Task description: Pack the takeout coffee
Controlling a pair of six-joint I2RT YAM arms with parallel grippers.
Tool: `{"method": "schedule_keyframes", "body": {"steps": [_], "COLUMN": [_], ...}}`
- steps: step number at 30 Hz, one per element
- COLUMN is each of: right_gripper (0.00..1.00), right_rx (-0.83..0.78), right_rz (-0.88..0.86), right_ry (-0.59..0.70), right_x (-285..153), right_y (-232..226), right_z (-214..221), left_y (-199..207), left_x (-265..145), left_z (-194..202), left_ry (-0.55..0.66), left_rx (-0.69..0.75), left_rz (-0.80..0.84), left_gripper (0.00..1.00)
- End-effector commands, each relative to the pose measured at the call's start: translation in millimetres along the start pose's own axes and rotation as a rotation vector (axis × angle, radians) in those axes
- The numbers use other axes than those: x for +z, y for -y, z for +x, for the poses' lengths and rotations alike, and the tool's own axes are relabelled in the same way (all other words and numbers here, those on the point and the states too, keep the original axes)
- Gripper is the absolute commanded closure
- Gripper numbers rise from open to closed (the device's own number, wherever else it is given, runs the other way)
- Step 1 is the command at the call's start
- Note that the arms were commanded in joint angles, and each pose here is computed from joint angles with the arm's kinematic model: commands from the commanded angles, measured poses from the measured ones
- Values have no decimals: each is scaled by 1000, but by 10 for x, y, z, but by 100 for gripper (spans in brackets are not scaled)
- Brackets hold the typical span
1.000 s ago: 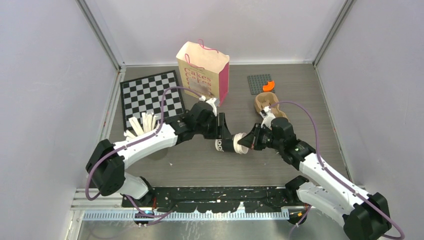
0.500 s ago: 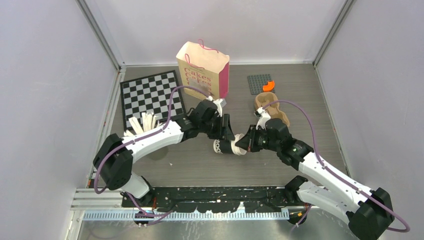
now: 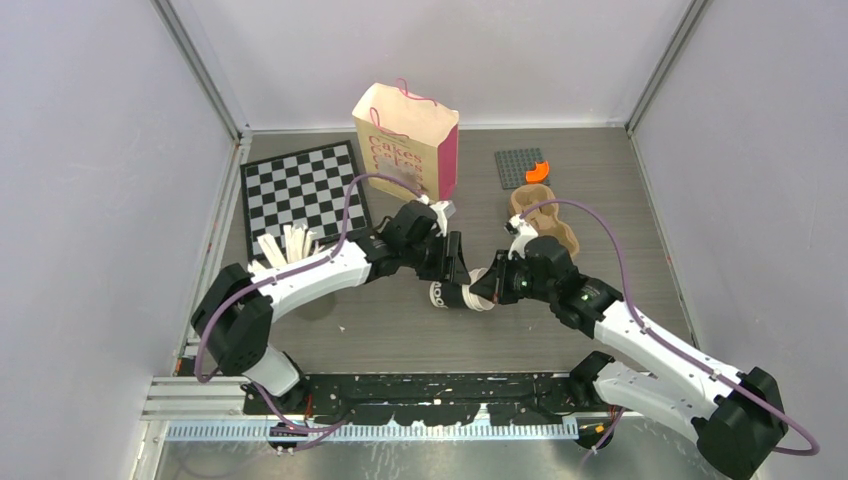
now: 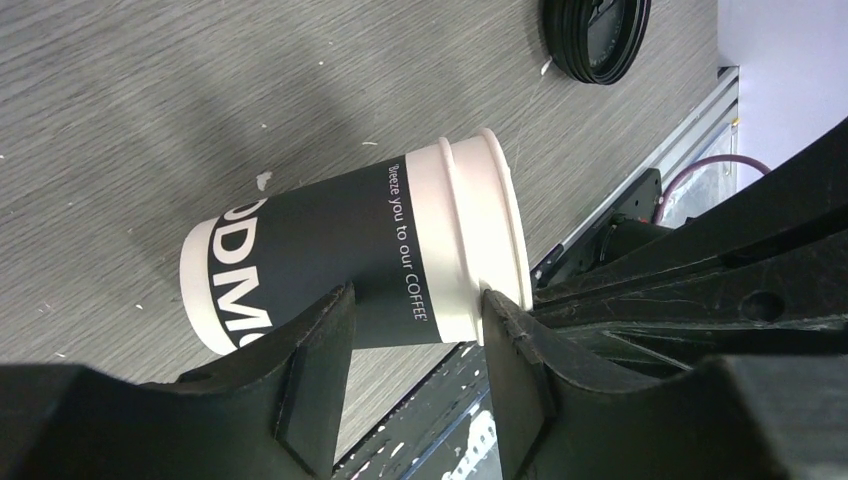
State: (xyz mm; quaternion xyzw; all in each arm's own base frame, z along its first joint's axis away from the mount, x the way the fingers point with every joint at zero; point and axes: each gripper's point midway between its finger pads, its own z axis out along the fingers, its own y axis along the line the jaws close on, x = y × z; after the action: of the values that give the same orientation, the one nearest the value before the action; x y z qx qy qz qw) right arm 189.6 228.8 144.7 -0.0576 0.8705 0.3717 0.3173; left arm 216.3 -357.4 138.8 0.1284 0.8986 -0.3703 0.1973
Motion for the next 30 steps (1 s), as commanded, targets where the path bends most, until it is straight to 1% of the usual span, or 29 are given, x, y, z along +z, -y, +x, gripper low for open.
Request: {"method": "schedule_keyframes", "body": {"steps": [1,9,21,26,30], "right_gripper": [100,100,100,100,100], "right_rx": [-41,-50,-64,-77,-80], "right_rz": [-35,-8,10,30,30], "right_ry": [75,70,84,96,95], "right_x": [-29,-29,-83,-94,-87], "right_y": [-174,-140,-127,-107,-120], "right_z": [-245,-252,-279,-324,-342], "left_y": [-5,-174,-264,-310,-273], "left_x": [62,83,59,1,-7], "left_z": [-38,35,62,18,12], "left_ry": [8,-23,-34,-6,9], "left_rx": [22,21,29,25,14], "left_rz": [9,-69,-117,-156,-132], "left_gripper": [49,49,51,53,54]}}
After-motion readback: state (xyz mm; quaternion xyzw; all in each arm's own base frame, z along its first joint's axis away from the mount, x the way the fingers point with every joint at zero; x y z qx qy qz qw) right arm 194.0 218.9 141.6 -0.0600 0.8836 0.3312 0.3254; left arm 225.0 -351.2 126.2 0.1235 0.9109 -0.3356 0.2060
